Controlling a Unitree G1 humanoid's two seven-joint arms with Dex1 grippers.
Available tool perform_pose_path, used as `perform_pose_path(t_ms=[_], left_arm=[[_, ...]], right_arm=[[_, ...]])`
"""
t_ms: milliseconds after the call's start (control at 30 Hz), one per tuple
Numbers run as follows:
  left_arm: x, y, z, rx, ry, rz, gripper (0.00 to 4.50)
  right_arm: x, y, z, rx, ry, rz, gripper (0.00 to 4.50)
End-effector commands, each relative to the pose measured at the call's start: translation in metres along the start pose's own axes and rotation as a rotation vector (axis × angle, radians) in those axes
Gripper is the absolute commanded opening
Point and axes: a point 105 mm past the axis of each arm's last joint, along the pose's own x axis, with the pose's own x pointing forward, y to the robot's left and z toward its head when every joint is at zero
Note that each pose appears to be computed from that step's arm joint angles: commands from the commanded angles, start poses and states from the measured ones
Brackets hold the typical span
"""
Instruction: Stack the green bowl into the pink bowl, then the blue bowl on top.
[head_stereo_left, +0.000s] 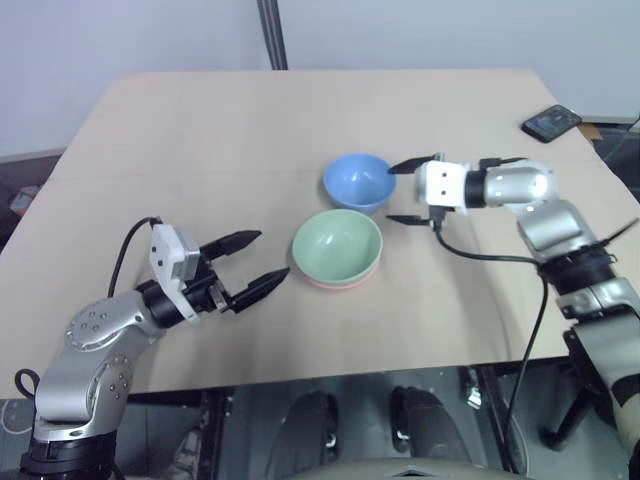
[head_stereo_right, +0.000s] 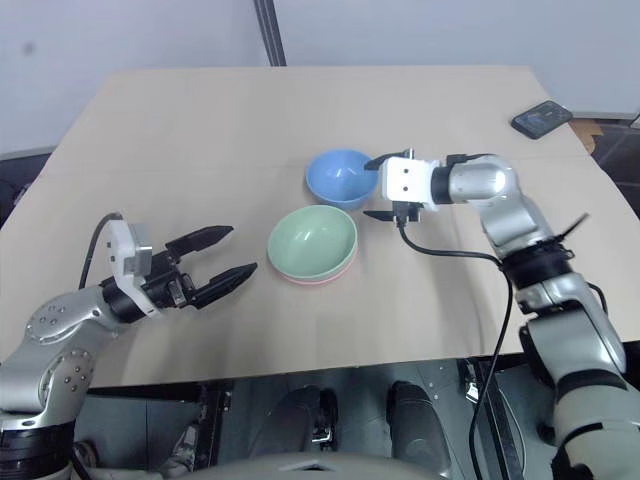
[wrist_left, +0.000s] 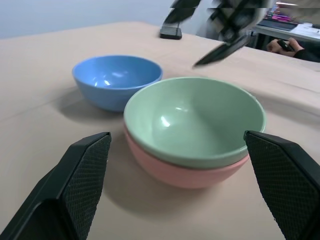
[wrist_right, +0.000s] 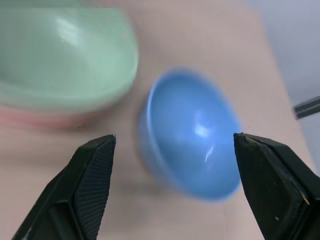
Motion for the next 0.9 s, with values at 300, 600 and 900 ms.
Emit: perform_pose_path(t_ms=[300, 600, 900], left_arm=[[-0.017, -0.015, 0.016, 0.049, -0.023, 0.071, 4.5], [-0.021, -0.008, 0.018, 0.07, -0.021, 0.096, 4.5], [-0.018, -0.007, 0.014, 0.056, -0.036, 0.091, 4.5]], right_arm=[[0.039, -0.006, -0.007, -0.226, 0.058, 0.015, 2.58], [0.032, -0.011, -0.002, -0.267, 0.021, 0.01, 0.04], [-0.029, -0.022, 0.081, 0.021, -0.455, 0.081, 0.04]])
